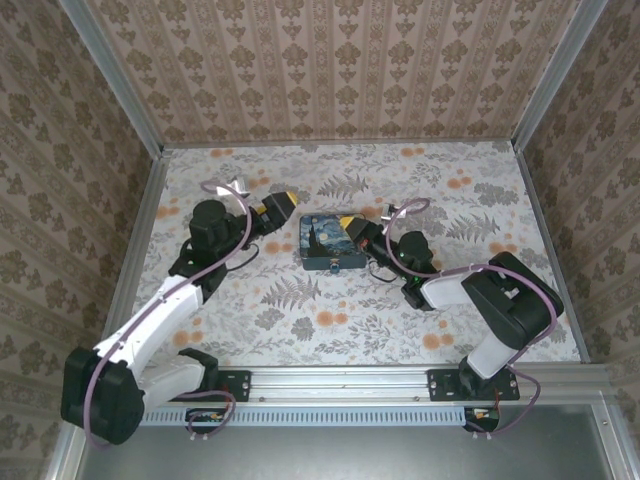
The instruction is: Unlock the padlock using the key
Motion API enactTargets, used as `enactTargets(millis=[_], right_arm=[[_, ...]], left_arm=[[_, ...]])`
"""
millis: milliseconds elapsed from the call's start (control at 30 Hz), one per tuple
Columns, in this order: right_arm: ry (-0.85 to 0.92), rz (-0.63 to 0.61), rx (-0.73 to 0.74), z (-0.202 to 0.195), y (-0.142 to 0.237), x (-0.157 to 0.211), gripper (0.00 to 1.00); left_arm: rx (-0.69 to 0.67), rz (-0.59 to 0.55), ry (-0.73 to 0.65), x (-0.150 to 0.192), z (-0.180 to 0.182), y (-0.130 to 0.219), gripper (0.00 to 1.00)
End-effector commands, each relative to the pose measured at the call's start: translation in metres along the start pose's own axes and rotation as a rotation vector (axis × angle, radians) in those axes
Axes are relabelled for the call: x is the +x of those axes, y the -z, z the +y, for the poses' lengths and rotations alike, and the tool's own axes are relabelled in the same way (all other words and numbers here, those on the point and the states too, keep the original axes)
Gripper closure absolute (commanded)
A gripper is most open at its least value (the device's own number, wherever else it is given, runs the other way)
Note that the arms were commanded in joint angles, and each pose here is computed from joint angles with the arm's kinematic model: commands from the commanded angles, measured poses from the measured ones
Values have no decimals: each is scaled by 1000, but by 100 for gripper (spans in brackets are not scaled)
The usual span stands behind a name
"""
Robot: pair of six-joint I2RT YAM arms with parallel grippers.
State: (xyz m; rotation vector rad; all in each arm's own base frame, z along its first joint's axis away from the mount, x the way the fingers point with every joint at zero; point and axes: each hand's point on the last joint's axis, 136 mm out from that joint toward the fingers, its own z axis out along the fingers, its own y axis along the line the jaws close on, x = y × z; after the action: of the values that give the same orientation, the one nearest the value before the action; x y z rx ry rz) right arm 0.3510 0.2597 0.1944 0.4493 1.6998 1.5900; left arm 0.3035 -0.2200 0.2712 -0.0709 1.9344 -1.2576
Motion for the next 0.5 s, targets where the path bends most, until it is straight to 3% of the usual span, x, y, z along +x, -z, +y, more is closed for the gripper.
enactTargets(millis=[0, 167, 467], right_arm=[[51, 28, 37, -5, 8, 1, 100], [143, 54, 181, -23, 9, -3, 100], [164, 72, 259, -30, 6, -10, 100]], left_arm=[[-90, 198, -116, 47, 8, 8, 3], [-170, 370, -241, 107, 20, 9, 3], [-189, 498, -355, 176, 46, -12, 8]])
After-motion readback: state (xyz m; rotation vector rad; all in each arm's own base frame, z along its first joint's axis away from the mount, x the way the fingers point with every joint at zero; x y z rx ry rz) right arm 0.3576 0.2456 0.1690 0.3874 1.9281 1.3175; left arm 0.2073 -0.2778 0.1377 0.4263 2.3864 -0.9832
